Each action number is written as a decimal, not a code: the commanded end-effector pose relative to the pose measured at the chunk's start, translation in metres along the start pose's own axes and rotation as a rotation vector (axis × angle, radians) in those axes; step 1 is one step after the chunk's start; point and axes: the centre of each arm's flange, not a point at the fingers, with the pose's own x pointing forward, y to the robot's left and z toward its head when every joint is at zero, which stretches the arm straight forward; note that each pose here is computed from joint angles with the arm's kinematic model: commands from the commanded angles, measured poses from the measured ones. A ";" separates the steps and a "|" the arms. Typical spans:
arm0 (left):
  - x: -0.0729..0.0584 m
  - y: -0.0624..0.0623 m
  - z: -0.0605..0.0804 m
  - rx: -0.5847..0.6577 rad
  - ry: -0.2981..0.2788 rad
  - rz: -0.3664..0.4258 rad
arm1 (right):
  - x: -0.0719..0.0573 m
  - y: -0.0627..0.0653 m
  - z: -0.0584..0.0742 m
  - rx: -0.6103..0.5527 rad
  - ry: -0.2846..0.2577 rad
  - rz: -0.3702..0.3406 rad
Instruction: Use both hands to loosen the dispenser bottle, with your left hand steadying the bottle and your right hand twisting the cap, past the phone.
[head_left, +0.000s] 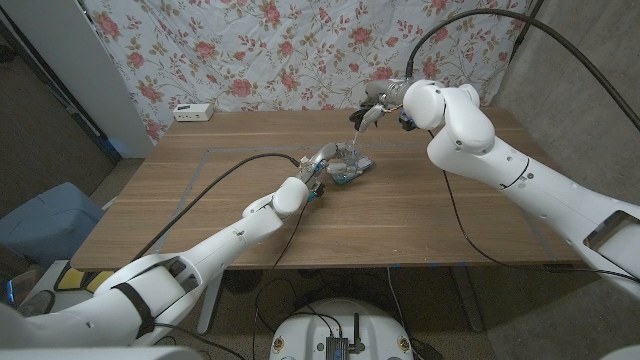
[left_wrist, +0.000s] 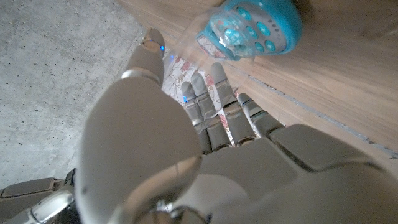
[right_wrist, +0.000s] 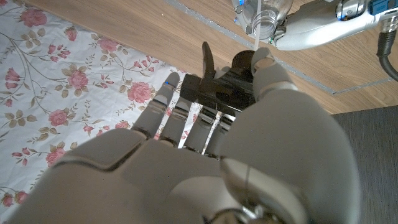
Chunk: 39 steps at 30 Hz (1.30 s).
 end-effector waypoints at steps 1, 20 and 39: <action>-0.003 0.001 -0.007 0.009 0.034 0.010 | -0.008 -0.006 -0.005 0.028 -0.006 -0.023; -0.005 0.004 -0.007 0.026 0.051 0.012 | -0.021 -0.017 -0.006 0.057 -0.028 -0.049; -0.010 0.008 -0.004 0.041 0.047 0.020 | -0.045 -0.032 -0.004 0.106 -0.068 -0.092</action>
